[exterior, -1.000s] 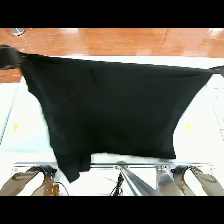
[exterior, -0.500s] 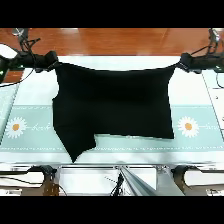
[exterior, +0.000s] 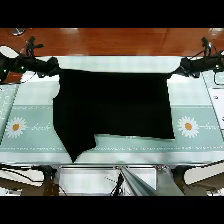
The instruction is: Fold the shirts.
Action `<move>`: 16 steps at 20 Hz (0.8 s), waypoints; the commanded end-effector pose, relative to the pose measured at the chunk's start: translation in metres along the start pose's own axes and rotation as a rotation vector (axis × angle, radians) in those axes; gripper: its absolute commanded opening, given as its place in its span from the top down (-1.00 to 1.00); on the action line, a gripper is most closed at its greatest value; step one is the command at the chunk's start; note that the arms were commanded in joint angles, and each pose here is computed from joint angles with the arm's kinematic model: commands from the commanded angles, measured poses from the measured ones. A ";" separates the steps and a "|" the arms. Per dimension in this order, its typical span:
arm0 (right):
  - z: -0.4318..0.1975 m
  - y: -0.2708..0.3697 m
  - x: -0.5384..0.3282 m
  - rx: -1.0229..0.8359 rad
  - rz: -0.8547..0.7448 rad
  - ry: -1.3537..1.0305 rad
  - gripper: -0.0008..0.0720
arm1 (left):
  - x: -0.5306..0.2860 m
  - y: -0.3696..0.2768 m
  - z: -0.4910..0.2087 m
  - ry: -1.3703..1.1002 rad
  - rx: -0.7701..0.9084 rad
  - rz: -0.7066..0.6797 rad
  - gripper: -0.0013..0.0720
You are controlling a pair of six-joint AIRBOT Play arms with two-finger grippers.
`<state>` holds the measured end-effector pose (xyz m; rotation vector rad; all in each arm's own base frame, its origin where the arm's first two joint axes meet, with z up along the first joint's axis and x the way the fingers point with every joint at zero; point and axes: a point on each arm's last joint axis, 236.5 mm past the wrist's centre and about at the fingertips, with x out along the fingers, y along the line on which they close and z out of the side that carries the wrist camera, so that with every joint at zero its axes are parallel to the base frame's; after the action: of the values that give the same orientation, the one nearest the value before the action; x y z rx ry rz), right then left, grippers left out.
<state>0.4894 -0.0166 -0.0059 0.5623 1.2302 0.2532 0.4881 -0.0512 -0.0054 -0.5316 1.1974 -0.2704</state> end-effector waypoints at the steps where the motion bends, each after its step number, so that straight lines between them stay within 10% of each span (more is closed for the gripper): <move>1: -0.056 -0.016 0.015 -0.004 -0.015 0.204 0.89 | 0.014 0.037 -0.059 0.211 0.011 0.095 0.90; 4: -0.080 -0.024 0.044 0.038 -0.025 0.235 0.89 | 0.030 0.048 -0.086 0.263 -0.025 0.104 0.90; 5: -0.082 -0.022 0.046 0.076 -0.022 0.240 0.56 | 0.028 0.048 -0.090 0.284 -0.032 0.099 0.67; 6: -0.083 -0.021 0.042 0.100 -0.020 0.246 -0.37 | 0.021 0.048 -0.093 0.308 -0.043 0.098 -0.40; 7: -0.086 -0.017 0.031 0.082 -0.011 0.264 -0.73 | 0.010 0.050 -0.094 0.335 -0.044 0.101 -0.96; 16: -0.143 -0.069 -0.085 0.195 -0.203 -0.083 -0.72 | -0.081 0.118 -0.191 0.309 -0.265 0.169 -0.95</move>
<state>0.3504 -0.0672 -0.0022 0.5369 1.3648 0.0518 0.3197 0.0274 -0.0376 -0.5667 1.5916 -0.1185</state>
